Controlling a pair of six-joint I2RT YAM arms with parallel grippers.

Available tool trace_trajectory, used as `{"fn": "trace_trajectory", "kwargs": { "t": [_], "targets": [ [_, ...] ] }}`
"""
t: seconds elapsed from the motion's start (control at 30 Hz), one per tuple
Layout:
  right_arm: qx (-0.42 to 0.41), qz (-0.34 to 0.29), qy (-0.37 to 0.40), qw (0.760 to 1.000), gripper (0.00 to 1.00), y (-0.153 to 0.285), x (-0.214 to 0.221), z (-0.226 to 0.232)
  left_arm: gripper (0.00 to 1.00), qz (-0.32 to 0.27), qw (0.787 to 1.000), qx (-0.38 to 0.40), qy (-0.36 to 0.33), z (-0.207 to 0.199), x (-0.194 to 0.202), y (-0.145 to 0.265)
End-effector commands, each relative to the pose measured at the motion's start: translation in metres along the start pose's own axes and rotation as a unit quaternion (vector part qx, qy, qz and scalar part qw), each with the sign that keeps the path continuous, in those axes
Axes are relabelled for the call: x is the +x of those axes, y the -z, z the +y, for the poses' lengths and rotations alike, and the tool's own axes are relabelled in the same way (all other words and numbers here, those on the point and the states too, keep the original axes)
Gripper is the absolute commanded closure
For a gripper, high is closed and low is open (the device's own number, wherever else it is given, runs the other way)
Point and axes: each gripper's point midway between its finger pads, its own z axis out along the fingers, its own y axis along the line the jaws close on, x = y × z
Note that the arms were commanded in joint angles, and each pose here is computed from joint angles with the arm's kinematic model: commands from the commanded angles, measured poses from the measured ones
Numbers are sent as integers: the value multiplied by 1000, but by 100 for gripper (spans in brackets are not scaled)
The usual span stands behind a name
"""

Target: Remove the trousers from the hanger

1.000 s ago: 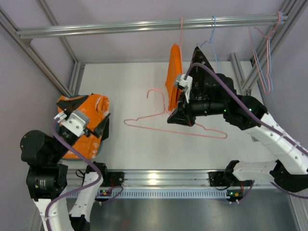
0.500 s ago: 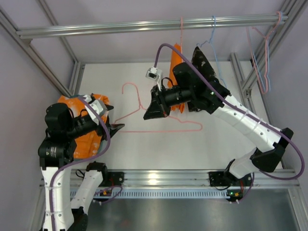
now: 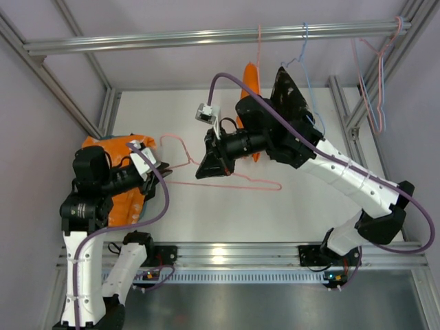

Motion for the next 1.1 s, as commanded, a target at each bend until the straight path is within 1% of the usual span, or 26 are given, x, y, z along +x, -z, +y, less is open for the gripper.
{"fn": "trace_trajectory", "kwargs": {
  "t": [0.0,0.03,0.1,0.13,0.17,0.23,0.27,0.3,0.37,0.4,0.43,0.47,0.53,0.57,0.63,0.67,0.7,0.73,0.77,0.8,0.83,0.87,0.93,1.03,1.07],
  "targets": [
    [11,-13,43,999,100,14,-9,12,96,-23,999,-6,-25,-1,-14,5],
    [14,-11,45,999,100,15,-7,11,100,-22,999,-8,-23,-1,-14,5],
    [27,-17,54,998,100,23,-8,11,100,-24,999,-13,-23,-2,-16,7],
    [35,-14,63,997,94,26,-6,8,100,-24,999,-15,-21,-2,-17,8],
    [57,-16,69,996,71,30,-6,2,100,-26,999,-17,-16,-2,-19,9],
    [81,-15,98,992,47,43,-5,-2,100,-26,999,-21,-10,-1,-21,10],
    [109,-17,112,988,30,49,-7,-11,100,-25,999,-22,0,-1,-22,10],
    [123,-23,127,984,26,59,-8,-11,100,-23,999,-28,3,1,-22,11],
    [159,-7,154,975,22,72,-2,-21,100,-21,999,-28,15,1,-21,10],
    [170,-7,160,972,13,81,-1,-20,100,-21,999,-30,16,1,-20,10],
    [174,-2,182,968,7,88,-1,-19,100,-19,999,-29,19,2,-19,10],
    [177,17,188,966,1,94,8,-20,100,-18,999,-28,21,2,-18,9],
    [182,24,209,960,1,106,10,-16,100,-18,999,-25,20,1,-17,8],
    [183,49,205,960,1,112,22,-16,100,-17,999,-23,17,1,-16,8],
    [183,69,208,958,1,117,24,-15,100,-18,1000,-23,7,0,-15,8],
    [179,81,205,959,1,117,27,-14,100,-17,999,-24,-12,0,-12,9],
    [173,119,192,959,1,116,41,-17,100,-17,999,-27,-28,0,-12,10],
    [168,122,197,958,1,117,37,-13,100,-15,999,-30,-39,1,-10,10],
    [152,133,192,960,7,115,42,-9,100,-13,997,-37,-62,2,-9,12],
    [143,164,176,960,12,113,53,-12,100,-12,997,-40,-71,2,-8,13],
    [132,168,174,961,17,111,53,-8,100,-13,995,-41,-86,2,-9,14],
    [118,177,165,963,25,110,57,-4,100,-14,995,-44,-93,1,-9,15],
    [106,198,143,964,29,105,67,-5,100,-15,993,-46,-104,1,-11,17],
    [87,206,115,968,38,101,74,-2,100,-17,989,-52,-135,1,-13,21],
    [82,205,104,970,45,102,74,-3,100,-17,988,-58,-144,0,-14,23]
  ]
}}
